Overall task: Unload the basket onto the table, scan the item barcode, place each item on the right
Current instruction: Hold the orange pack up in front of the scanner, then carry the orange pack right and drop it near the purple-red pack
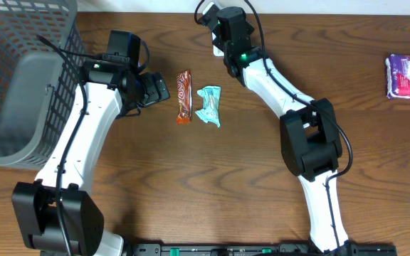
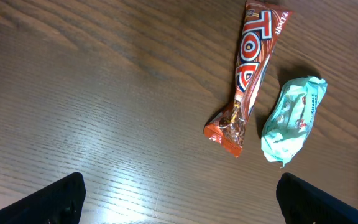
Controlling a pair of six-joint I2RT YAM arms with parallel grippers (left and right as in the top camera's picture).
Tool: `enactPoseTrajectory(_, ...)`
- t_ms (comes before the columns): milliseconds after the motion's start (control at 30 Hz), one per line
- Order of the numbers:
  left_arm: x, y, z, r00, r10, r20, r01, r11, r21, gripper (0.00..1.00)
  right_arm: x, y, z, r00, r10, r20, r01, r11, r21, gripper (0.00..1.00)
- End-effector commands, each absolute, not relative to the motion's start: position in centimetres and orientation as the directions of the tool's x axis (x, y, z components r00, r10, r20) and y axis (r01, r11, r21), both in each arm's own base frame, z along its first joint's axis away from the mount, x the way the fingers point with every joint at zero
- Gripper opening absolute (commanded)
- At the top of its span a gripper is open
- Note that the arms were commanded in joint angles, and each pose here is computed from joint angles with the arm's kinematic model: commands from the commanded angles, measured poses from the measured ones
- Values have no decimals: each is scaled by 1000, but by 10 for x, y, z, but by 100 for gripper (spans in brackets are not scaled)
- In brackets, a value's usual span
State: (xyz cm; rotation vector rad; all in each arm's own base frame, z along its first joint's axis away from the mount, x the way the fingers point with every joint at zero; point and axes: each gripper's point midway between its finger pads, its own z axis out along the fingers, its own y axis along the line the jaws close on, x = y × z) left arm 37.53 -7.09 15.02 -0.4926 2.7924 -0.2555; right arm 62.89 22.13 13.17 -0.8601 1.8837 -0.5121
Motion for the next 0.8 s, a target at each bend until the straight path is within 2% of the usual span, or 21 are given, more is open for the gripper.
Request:
enactPoseTrajectory(0,377,-69,153,-894,-362,-265,-311,926,-215,98,634,207,146,-314,-702,-639,-275,711,-647,1)
enactPoseTrajectory(267,377,-69,153,-894,-361,-265,-310,926,-215,98,634,142,169,-466,-477,-745,6,840,-542,1)
enactPoseTrajectory(367,377,-69,153,-894,-362,-265,-311,926,-215,98,625,96,171,-537,-313,-783,170,869,-465,1)
enactPoseTrajectory(467,377,-69,153,-894,-361,-265,-310,926,-215,98,608,40,167,-589,-126,-798,357,846,-397,1)
enactPoseTrajectory(567,377,-69,153,-894,-361,-265,-310,926,-215,98,592,-8,153,-643,-6,-766,439,817,-375,1)
enactPoseTrajectory(767,377,-69,153,-894,-361,-265,-310,926,-215,98,556,-82,127,-761,95,-642,476,755,-452,1)
